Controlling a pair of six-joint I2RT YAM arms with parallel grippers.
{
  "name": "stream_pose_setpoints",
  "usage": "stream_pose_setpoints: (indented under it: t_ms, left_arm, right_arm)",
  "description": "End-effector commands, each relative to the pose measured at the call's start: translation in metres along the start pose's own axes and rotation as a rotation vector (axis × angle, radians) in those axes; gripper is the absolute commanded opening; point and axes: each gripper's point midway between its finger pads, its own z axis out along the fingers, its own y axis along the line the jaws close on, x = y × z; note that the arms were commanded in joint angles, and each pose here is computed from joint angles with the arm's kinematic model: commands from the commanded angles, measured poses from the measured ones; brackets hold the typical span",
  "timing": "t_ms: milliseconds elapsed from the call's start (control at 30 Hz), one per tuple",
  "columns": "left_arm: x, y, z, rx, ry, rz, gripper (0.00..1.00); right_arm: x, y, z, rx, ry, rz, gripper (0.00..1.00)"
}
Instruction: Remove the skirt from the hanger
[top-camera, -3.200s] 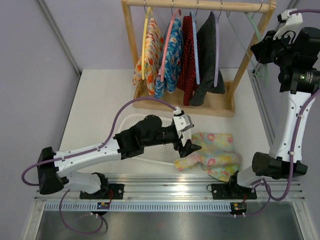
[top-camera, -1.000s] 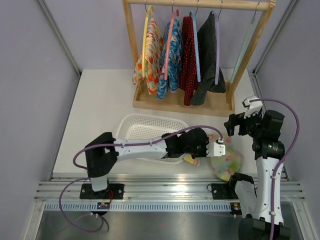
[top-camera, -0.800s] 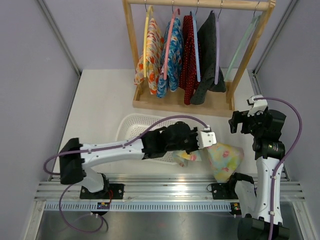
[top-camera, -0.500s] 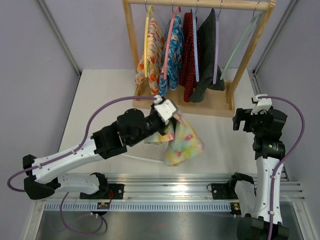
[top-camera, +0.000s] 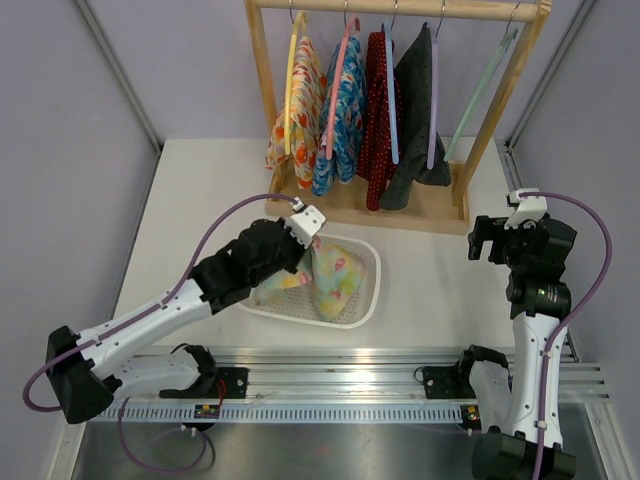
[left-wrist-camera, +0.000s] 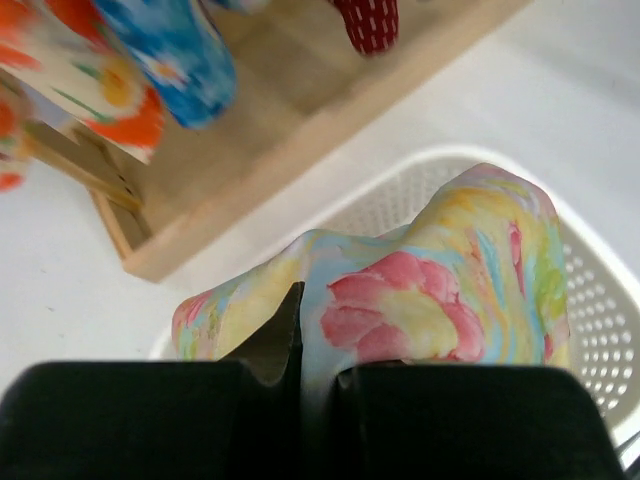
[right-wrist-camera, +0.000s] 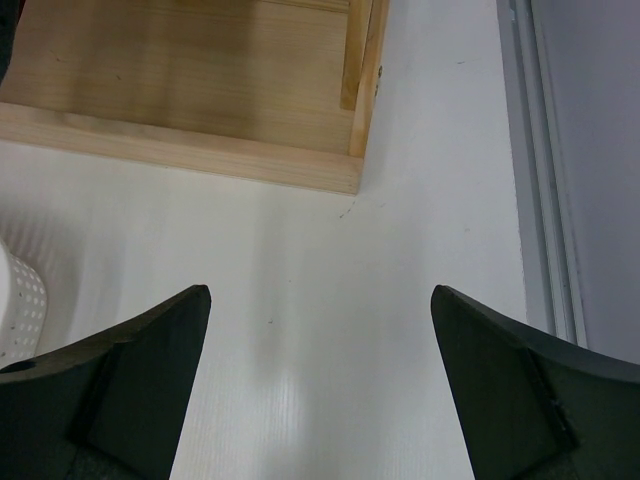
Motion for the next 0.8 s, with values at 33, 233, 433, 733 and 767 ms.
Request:
stream_pose_setpoints:
  t_ms: [33,233,433,733,767]
  left_arm:
    - [0.005,-0.014,0.019,0.05,-0.038,-0.049,0.0]
    - [0.043,-0.033,0.052,0.118,0.122,-0.098,0.29]
    - [0.004,-0.029,0.032,0.166,0.073,-0.069,0.99]
    - [-0.031,-0.019,-0.052,0.2,-0.194,0.023,0.99]
    - [-0.03,-0.013,-0.06,0.172,-0.219,0.038,0.99]
  right_arm:
    - [-0.014,-0.006,-0.001,0.024,-0.056,-0.004,0.99]
    - [-0.017,0.009,-0.009,-0.059,-0.052,-0.048,0.99]
    - [-0.037,0.041,-0.043,-0.241,-0.035,-0.167,0.99]
    - [-0.078,0.08,-0.098,-0.45,0.007,-0.139,1.0]
    - [-0.084,0.083,-0.102,-0.467,-0.002,-0.132,0.99]
